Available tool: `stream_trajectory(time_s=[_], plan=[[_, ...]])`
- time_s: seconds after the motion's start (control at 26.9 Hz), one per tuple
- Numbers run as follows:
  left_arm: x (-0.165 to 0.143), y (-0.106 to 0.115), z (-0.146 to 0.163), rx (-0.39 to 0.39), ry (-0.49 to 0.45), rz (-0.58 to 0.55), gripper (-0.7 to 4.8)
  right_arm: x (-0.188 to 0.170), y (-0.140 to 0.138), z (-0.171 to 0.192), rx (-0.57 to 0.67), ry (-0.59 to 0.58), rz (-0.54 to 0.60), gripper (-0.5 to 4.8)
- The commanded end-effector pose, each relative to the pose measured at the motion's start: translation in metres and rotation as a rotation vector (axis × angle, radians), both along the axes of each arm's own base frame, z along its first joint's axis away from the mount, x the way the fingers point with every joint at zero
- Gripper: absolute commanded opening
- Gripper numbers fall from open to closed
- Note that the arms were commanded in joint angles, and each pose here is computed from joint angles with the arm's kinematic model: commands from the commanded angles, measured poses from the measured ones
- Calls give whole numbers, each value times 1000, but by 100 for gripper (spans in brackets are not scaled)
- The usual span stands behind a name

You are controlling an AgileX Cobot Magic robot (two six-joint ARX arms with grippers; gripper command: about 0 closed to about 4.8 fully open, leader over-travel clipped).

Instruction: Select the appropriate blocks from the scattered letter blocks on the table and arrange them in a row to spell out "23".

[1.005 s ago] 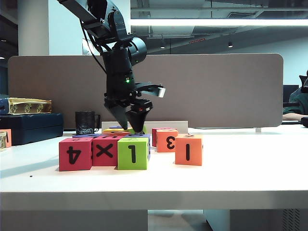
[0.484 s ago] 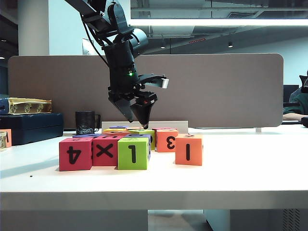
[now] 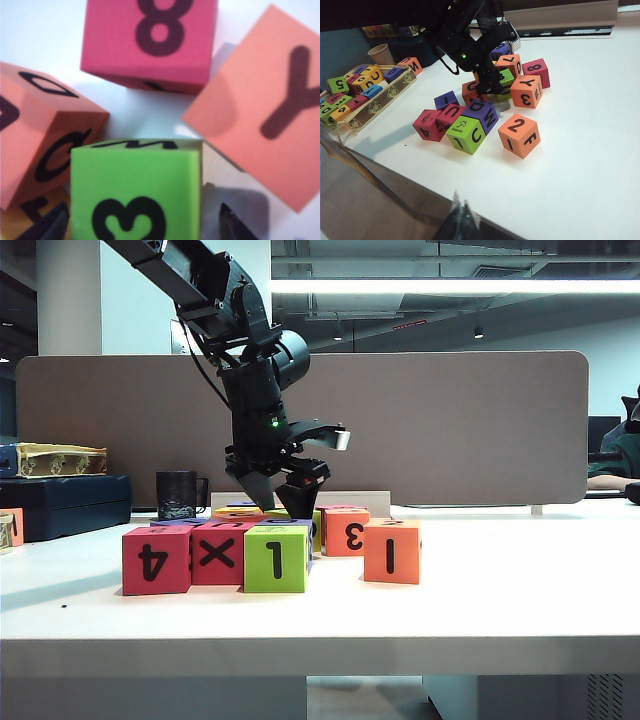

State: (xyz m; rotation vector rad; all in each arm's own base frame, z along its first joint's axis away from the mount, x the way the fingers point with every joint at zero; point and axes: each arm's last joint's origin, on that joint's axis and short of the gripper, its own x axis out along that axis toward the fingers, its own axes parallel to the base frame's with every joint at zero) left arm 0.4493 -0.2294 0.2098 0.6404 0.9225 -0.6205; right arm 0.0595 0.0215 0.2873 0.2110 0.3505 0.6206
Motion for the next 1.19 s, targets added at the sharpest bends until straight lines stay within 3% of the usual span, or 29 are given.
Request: stream_trajectory(time_s=[0.04, 0.15, 0.3, 0.56, 0.63, 0.82, 0.89, 1.0, 1.19], plan=[[2, 1, -2, -16, 2, 18, 369, 0, 0, 2, -2, -14, -4, -1], [2, 0, -1, -19, -1, 18, 350, 0, 0, 2, -2, -14, -4, -1], [2, 0, -1, -24, 3, 14, 267, 0, 0, 2, -4, -14, -10, -1], [1, 0, 4, -22, -1, 14, 268, 0, 0, 2, -4, -14, -10, -1], [0, 0, 13, -19, -5, 16, 268, 0, 0, 2, -4, -15, -11, -1], [-7, 2, 71, -61, -44, 4, 268, 0, 0, 2, -4, -14, -10, -1], [-16, -3, 93, -130, -16, -60, 268, 0, 0, 2, -4, -14, -10, -1], [-35, -24, 110, -254, 45, -242, 268, 0, 0, 2, -4, -14, -11, -1], [-65, -60, 104, -130, 42, -463, 268, 0, 0, 2, -4, -14, -10, -1]])
